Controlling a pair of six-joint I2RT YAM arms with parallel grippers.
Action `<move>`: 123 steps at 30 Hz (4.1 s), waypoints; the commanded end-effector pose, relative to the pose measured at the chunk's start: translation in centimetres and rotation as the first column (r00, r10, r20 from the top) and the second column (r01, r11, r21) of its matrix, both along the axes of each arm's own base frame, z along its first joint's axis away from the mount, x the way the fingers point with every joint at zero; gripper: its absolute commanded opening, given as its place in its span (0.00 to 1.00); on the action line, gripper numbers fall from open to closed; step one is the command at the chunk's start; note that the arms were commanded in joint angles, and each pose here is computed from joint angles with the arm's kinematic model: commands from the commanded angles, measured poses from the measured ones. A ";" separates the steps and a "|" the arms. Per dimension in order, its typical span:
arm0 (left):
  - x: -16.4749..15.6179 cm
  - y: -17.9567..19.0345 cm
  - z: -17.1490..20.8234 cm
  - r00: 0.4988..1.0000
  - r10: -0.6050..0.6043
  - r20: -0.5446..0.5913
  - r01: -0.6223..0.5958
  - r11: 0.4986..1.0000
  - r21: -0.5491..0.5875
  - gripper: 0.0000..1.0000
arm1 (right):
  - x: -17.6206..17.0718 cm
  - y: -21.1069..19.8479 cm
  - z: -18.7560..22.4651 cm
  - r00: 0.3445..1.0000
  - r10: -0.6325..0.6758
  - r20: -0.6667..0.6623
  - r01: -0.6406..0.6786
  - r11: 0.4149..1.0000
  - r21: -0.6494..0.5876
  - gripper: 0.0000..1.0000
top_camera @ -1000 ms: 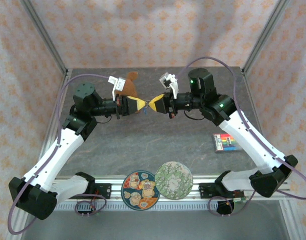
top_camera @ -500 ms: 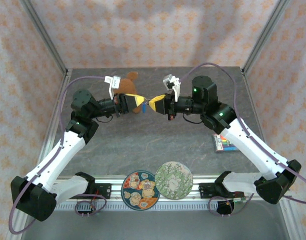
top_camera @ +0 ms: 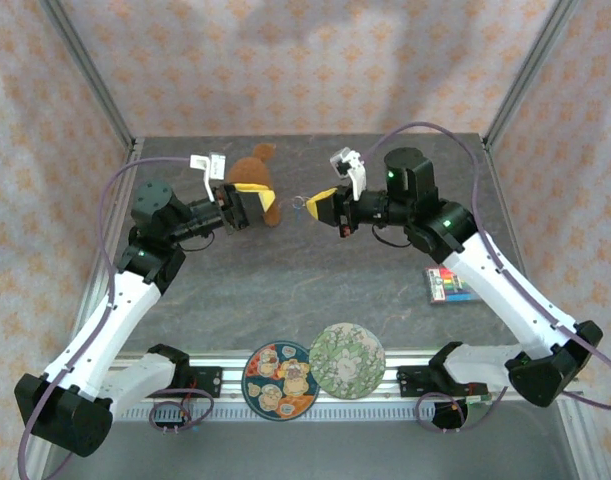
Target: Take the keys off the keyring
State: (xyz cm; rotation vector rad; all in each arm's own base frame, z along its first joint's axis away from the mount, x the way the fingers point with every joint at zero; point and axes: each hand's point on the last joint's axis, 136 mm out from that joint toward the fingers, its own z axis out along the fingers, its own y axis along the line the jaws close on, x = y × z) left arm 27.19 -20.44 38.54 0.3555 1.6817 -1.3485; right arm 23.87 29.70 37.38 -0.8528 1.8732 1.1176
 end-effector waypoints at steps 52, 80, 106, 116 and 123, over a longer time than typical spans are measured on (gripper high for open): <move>-1.9 -4.0 -0.8 0.978 -0.207 0.027 0.201 0.969 0.146 0.00 | -1.6 0.4 0.0 0.987 0.158 -0.010 -0.158 0.986 -0.044 0.00; -0.6 -1.7 -0.1 0.995 -0.086 0.044 0.081 0.990 0.115 0.37 | -1.3 -0.1 -0.8 0.994 0.103 -0.025 -0.104 0.994 -0.046 0.00; -2.9 -4.8 -2.4 0.962 -0.272 -0.020 0.269 0.931 0.249 0.43 | -1.6 0.8 -0.9 0.982 0.176 -0.075 -0.180 0.982 -0.049 0.00; -2.9 -4.7 -1.8 0.964 -0.264 -0.002 0.257 0.935 0.245 0.43 | -1.8 0.9 -1.1 0.979 0.186 -0.082 -0.190 0.980 -0.051 0.00; -3.0 -4.8 -1.6 0.961 -0.277 -0.002 0.270 0.933 0.236 0.18 | -1.8 0.8 -0.8 0.980 0.186 -0.074 -0.190 0.981 -0.050 0.00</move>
